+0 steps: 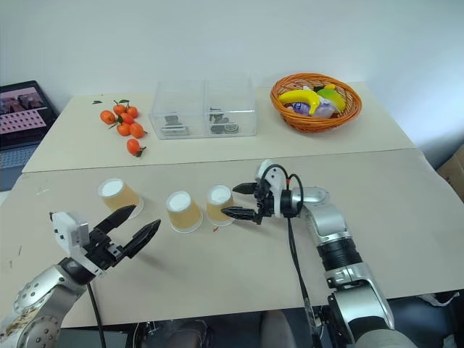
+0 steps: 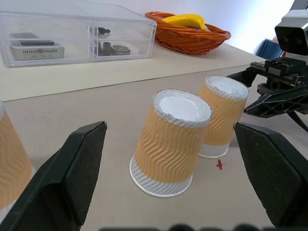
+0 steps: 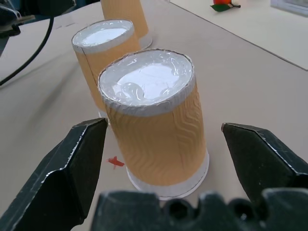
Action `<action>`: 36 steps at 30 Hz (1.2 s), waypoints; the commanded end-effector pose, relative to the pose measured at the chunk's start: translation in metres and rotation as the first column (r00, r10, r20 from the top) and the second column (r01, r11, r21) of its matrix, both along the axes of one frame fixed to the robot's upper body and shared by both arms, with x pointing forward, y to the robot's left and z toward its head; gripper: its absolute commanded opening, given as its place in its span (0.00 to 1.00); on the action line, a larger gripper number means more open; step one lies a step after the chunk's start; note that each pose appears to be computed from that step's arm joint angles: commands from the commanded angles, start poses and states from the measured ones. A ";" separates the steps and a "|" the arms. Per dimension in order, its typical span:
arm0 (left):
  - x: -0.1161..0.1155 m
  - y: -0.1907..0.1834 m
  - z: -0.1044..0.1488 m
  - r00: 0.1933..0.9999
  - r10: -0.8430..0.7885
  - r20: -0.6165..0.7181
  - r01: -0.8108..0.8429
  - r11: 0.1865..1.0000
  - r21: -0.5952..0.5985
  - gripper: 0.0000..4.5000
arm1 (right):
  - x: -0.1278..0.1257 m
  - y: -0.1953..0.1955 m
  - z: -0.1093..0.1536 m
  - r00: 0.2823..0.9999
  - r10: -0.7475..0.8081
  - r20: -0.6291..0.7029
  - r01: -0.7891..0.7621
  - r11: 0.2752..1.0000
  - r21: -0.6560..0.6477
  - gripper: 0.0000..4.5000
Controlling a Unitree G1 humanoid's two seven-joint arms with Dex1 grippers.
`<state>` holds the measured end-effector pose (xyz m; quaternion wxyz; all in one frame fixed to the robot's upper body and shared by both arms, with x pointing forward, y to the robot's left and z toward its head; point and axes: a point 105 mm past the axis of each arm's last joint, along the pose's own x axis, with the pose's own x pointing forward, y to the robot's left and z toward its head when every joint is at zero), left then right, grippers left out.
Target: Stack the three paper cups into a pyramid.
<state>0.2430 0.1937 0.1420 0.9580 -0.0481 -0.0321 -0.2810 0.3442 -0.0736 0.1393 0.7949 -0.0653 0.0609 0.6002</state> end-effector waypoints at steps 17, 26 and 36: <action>-0.012 0.056 -0.006 0.979 0.198 -0.040 -0.201 0.976 -0.082 1.00 | -0.022 -0.102 0.015 0.985 -0.173 -0.010 0.172 0.983 -0.063 0.99; -0.014 0.076 -0.026 0.931 0.360 -0.053 -0.361 0.932 -0.006 1.00 | -0.022 -0.080 0.022 0.996 -0.089 0.026 0.091 0.994 -0.057 0.99; 0.011 0.095 -0.028 0.890 0.456 0.005 -0.455 0.886 0.083 1.00 | -0.023 -0.072 0.028 0.996 -0.074 0.040 0.076 0.996 -0.042 0.99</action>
